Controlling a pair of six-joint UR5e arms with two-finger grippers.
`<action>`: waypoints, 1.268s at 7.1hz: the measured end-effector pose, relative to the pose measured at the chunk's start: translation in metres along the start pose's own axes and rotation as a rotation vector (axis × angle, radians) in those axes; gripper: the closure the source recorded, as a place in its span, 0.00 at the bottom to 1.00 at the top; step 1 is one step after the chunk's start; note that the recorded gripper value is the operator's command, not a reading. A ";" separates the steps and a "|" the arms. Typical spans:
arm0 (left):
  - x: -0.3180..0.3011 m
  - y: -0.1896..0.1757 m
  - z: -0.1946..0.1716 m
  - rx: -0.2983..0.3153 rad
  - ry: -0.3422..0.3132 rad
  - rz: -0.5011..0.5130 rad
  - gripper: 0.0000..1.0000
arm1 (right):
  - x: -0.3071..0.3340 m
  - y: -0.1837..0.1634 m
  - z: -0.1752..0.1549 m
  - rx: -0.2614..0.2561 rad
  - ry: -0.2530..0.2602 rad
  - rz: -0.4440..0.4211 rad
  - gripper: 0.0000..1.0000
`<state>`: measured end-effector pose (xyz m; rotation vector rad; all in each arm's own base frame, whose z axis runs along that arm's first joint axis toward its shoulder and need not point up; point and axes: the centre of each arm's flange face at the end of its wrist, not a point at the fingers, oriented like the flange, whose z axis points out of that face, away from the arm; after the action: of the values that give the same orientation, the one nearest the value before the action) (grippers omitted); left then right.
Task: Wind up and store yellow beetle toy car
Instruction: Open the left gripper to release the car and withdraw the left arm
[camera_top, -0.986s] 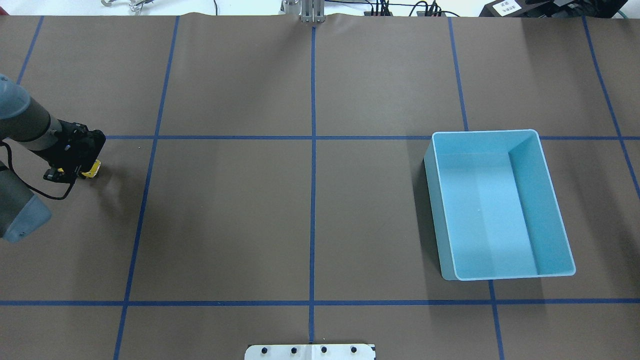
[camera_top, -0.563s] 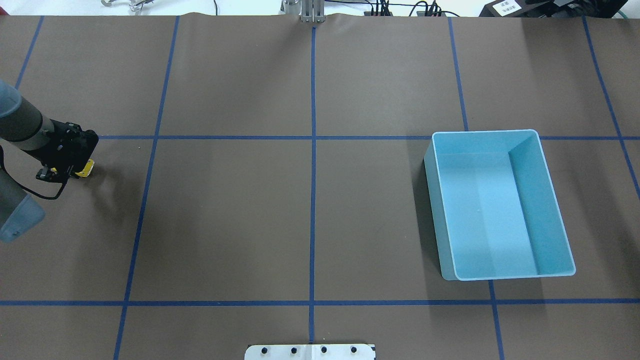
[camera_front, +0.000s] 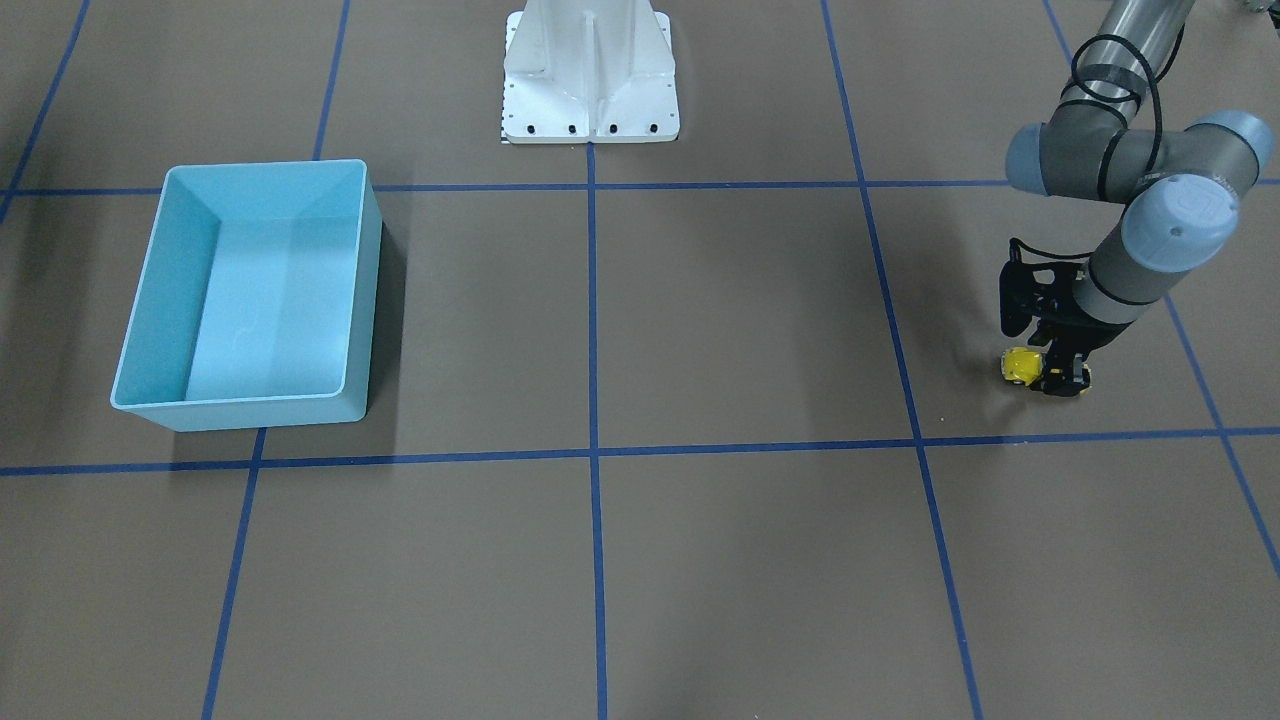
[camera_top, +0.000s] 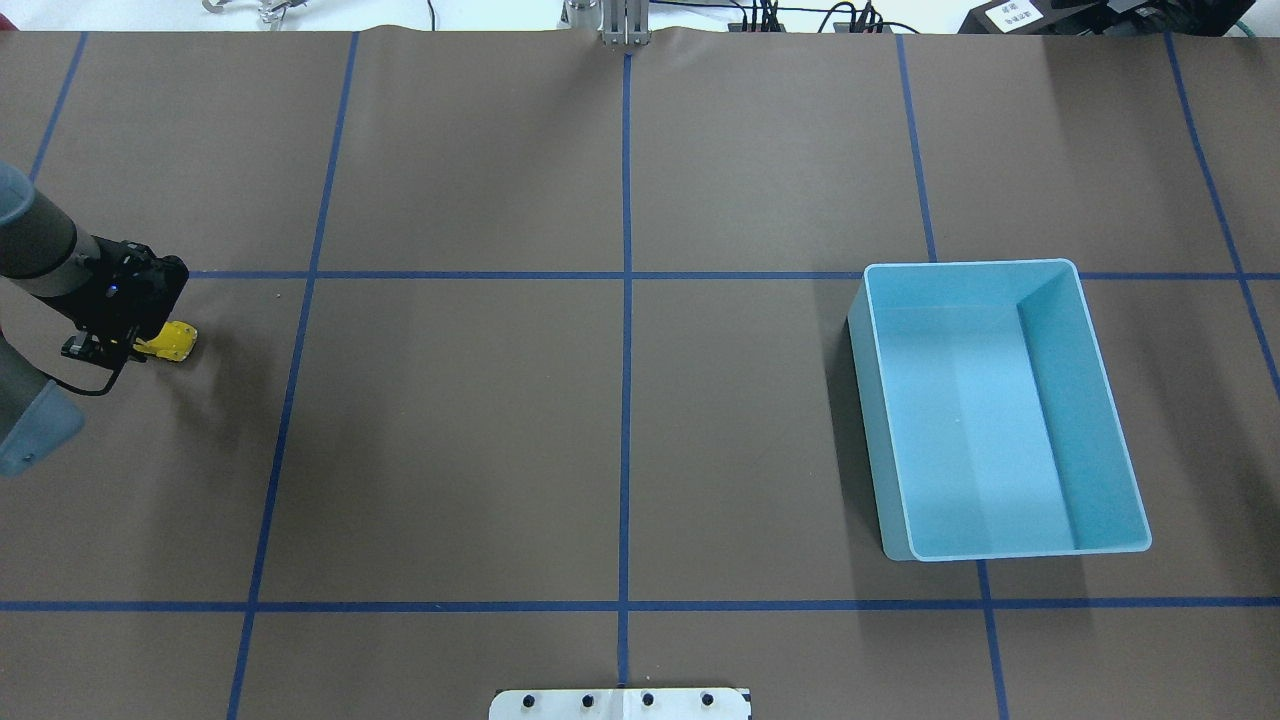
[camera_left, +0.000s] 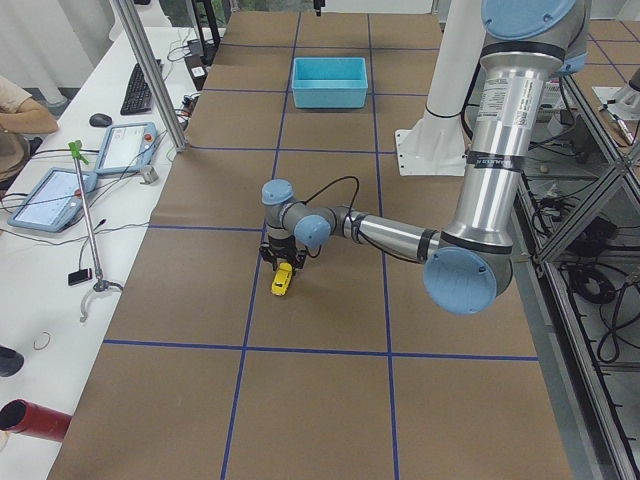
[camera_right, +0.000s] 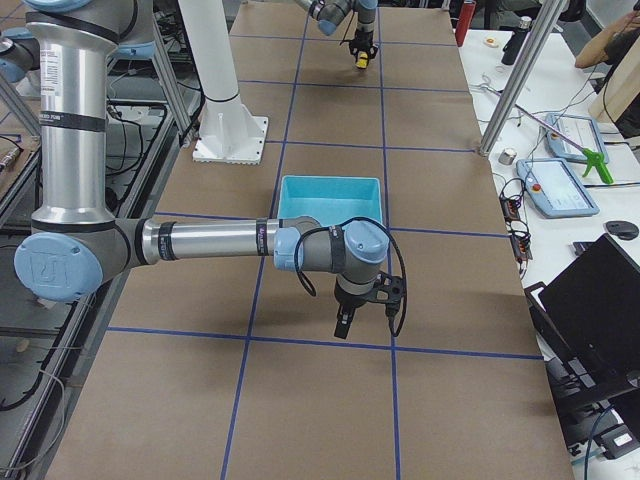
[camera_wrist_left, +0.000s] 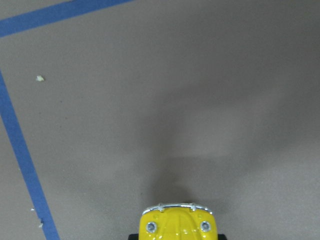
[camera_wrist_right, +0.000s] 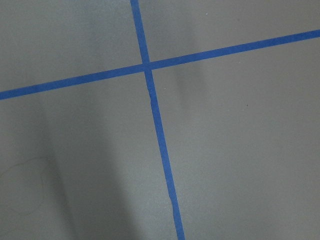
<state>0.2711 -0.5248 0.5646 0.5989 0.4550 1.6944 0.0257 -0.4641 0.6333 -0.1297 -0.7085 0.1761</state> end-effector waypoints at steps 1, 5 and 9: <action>-0.007 0.012 -0.004 -0.009 0.001 -0.050 0.00 | 0.000 0.000 0.000 0.000 0.000 0.000 0.00; -0.019 0.045 -0.027 0.008 -0.003 -0.389 0.00 | -0.001 0.000 0.000 0.002 -0.001 -0.002 0.00; -0.014 0.098 -0.057 0.071 0.012 -0.991 0.00 | -0.012 -0.002 -0.004 0.055 -0.019 -0.105 0.00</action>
<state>0.1619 -0.5568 0.5758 0.3146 0.6787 0.7380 0.0193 -0.4686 0.6229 -0.0380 -0.7272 0.0968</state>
